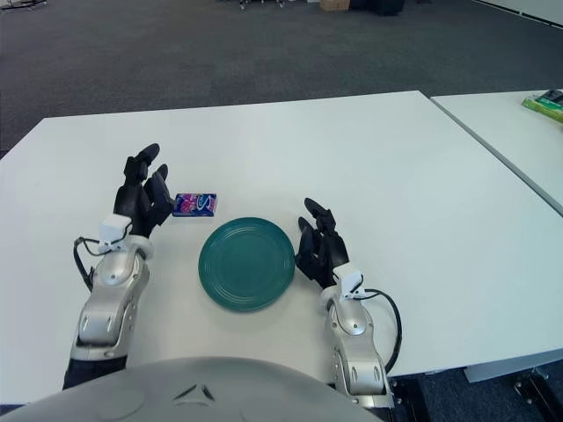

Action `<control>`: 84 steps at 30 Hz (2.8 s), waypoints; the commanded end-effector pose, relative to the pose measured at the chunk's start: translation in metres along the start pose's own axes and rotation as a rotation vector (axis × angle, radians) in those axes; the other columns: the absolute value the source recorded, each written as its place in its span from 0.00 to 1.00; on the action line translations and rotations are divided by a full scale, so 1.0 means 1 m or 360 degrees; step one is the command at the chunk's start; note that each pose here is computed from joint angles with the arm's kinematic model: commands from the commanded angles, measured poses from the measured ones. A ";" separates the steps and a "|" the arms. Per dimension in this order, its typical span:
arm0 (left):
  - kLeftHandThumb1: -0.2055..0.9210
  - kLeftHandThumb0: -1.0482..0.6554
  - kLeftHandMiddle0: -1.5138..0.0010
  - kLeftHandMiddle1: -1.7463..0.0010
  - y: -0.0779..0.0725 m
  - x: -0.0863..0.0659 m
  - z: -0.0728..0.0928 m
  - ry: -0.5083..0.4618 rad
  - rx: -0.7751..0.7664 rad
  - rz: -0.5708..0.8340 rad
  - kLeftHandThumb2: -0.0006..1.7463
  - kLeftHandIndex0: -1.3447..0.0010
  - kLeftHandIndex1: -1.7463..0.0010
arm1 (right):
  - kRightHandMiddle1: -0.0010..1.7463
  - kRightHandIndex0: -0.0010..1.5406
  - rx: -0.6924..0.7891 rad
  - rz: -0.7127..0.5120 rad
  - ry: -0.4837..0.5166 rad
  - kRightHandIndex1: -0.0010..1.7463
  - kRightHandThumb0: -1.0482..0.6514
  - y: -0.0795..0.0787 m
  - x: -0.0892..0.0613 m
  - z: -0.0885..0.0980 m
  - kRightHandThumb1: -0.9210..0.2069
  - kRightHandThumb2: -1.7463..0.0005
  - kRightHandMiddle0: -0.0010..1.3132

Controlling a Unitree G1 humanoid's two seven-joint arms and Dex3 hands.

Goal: Put the gum into the plate.

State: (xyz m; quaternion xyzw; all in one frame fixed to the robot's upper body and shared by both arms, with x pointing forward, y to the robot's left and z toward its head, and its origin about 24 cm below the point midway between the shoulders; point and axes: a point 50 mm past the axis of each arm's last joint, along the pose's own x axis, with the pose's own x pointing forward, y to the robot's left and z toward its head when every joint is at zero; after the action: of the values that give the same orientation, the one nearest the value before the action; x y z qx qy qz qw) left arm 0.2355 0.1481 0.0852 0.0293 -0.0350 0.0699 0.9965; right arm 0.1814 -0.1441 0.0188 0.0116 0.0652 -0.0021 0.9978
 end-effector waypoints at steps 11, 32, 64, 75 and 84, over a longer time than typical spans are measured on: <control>1.00 0.10 0.82 1.00 0.018 0.026 0.017 -0.0094 0.0229 -0.0134 0.47 0.96 0.61 | 0.29 0.20 0.0037 -0.0024 0.0085 0.00 0.20 -0.001 0.000 -0.013 0.00 0.45 0.00; 1.00 0.02 0.86 0.99 -0.001 0.055 0.008 -0.0393 0.1539 -0.0788 0.34 0.98 0.60 | 0.31 0.21 0.0036 -0.0046 0.0103 0.01 0.18 0.003 0.001 -0.015 0.00 0.45 0.00; 1.00 0.00 0.89 1.00 -0.006 0.063 -0.060 -0.0259 0.2071 -0.1297 0.28 1.00 0.63 | 0.29 0.19 0.0062 -0.0046 0.0084 0.00 0.21 0.004 -0.001 -0.018 0.00 0.45 0.00; 1.00 0.01 0.87 0.99 -0.010 0.067 -0.075 -0.0167 0.2096 -0.1322 0.27 1.00 0.60 | 0.29 0.20 0.0090 -0.0068 0.0072 0.00 0.20 0.002 0.000 -0.019 0.00 0.45 0.00; 1.00 0.00 0.87 1.00 -0.012 0.072 -0.082 -0.0072 0.2095 -0.1308 0.31 1.00 0.61 | 0.30 0.20 0.0092 -0.0078 0.0063 0.00 0.20 0.001 0.001 -0.021 0.00 0.46 0.00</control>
State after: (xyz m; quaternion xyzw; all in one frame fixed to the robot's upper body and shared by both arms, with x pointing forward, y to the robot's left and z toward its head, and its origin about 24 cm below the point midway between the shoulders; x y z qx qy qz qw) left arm 0.3079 0.1491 0.0066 0.6186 -0.0006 -0.3081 0.7228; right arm 0.1860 -0.1417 0.0135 0.0308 0.0422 -0.0213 0.9984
